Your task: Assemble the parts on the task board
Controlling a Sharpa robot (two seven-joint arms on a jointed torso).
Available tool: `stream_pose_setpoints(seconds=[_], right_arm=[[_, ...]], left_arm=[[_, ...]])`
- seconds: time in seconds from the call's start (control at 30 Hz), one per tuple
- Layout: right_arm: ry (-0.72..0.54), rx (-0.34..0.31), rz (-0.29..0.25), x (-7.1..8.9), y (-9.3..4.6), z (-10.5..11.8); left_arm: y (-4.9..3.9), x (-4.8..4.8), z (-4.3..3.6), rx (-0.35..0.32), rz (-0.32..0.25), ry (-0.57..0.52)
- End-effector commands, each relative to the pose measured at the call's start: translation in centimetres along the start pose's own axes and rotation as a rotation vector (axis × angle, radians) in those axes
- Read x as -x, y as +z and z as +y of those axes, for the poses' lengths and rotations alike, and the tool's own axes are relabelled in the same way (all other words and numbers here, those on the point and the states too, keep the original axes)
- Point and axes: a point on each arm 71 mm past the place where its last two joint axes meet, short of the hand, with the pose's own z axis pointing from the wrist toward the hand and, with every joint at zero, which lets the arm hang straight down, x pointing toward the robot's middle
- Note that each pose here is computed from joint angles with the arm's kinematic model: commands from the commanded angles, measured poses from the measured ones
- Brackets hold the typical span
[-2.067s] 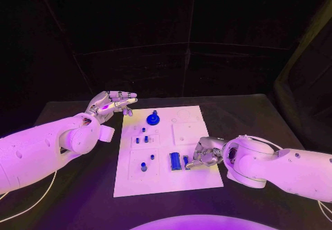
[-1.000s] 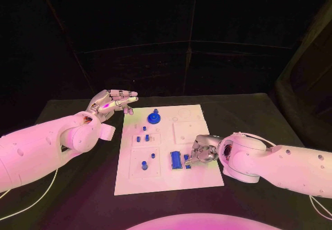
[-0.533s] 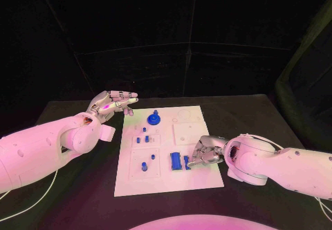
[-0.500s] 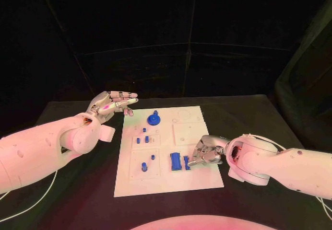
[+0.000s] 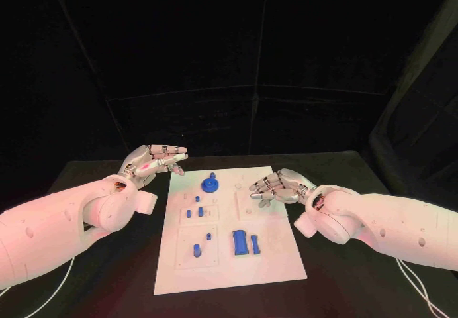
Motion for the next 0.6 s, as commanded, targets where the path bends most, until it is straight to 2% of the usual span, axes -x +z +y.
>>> stream_pose_setpoints(seconds=[0.03,0.17,0.3,0.43,0.47,0.6], right_arm=[[0.213,0.131,-0.111,1.7,1.3,0.4],[0.256,0.157,-0.169,2.8,3.6,0.2],[0.268,0.176,-0.214,3.2,4.8,0.1],[0.277,0.188,-0.224,3.3,5.5,0.0],[0.223,0.133,-0.203,3.0,5.4,-0.4],[0.231,0.136,-0.214,2.9,5.3,-0.2]], left_arm=[[0.20,0.13,-0.04,-0.034,-0.021,-0.035],[0.50,0.27,0.39,-0.051,-0.061,-0.059],[0.70,0.43,0.80,-0.058,-0.095,-0.069],[0.84,0.52,1.19,-0.060,-0.120,-0.075],[0.81,0.17,1.45,-0.020,-0.073,-0.050],[0.73,0.02,1.46,-0.020,-0.082,-0.049]])
